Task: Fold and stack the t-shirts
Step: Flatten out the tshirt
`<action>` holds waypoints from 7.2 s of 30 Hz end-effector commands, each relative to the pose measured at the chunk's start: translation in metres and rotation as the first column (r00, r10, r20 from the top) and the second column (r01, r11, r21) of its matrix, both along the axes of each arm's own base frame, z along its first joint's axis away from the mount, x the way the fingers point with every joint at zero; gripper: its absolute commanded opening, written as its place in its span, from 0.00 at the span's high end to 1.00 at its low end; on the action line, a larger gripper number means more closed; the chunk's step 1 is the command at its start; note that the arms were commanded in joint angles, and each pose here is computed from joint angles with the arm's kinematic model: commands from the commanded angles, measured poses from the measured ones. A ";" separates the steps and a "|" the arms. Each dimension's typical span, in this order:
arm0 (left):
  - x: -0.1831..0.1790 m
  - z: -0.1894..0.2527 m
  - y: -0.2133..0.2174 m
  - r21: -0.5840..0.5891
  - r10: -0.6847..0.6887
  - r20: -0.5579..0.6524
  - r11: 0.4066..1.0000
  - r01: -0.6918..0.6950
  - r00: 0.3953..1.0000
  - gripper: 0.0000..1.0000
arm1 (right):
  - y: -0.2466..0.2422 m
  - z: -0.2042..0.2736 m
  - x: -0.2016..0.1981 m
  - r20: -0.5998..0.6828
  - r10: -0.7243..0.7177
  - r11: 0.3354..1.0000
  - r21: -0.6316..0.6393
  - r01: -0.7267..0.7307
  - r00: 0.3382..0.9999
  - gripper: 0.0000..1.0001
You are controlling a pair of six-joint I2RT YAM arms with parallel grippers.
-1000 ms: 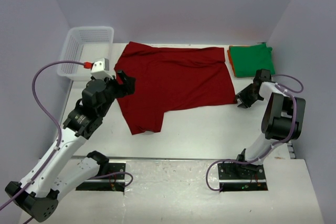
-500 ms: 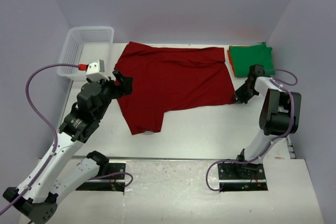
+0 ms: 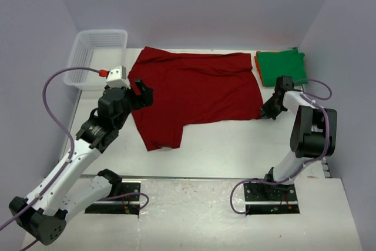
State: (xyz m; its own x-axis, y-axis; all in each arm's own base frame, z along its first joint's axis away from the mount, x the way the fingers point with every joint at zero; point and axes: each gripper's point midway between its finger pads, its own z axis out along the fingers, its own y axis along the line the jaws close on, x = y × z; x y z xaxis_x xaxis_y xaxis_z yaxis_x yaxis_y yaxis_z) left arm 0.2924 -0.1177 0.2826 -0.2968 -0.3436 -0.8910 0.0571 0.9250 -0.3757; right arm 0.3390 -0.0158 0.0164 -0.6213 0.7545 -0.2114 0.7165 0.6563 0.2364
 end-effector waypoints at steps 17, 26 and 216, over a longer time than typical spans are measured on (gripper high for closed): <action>-0.024 -0.182 -0.005 0.021 0.103 -0.486 0.994 -0.106 0.868 0.03 | 0.017 0.083 0.040 0.333 0.229 0.958 -0.245 -0.151 0.914 1.00; -0.063 -0.210 0.003 -0.127 0.140 -0.570 0.958 -0.255 0.809 0.16 | 0.028 0.090 0.039 0.388 0.248 0.962 -0.206 -0.179 0.888 1.00; -0.031 -0.004 0.036 0.091 0.111 -0.120 0.991 -0.101 0.987 1.00 | 0.075 0.279 0.034 0.674 0.472 0.880 -0.397 -0.260 0.567 1.00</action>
State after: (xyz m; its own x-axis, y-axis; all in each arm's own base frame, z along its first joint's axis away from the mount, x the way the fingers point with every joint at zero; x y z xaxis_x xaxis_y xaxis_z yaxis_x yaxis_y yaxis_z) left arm 0.2518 -0.0926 0.2285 -0.5118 -0.3294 -0.7935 -0.1196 0.9419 -0.3139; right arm 0.3710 0.0558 0.2186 -0.5225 0.3997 -0.7531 0.1679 0.9142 0.3688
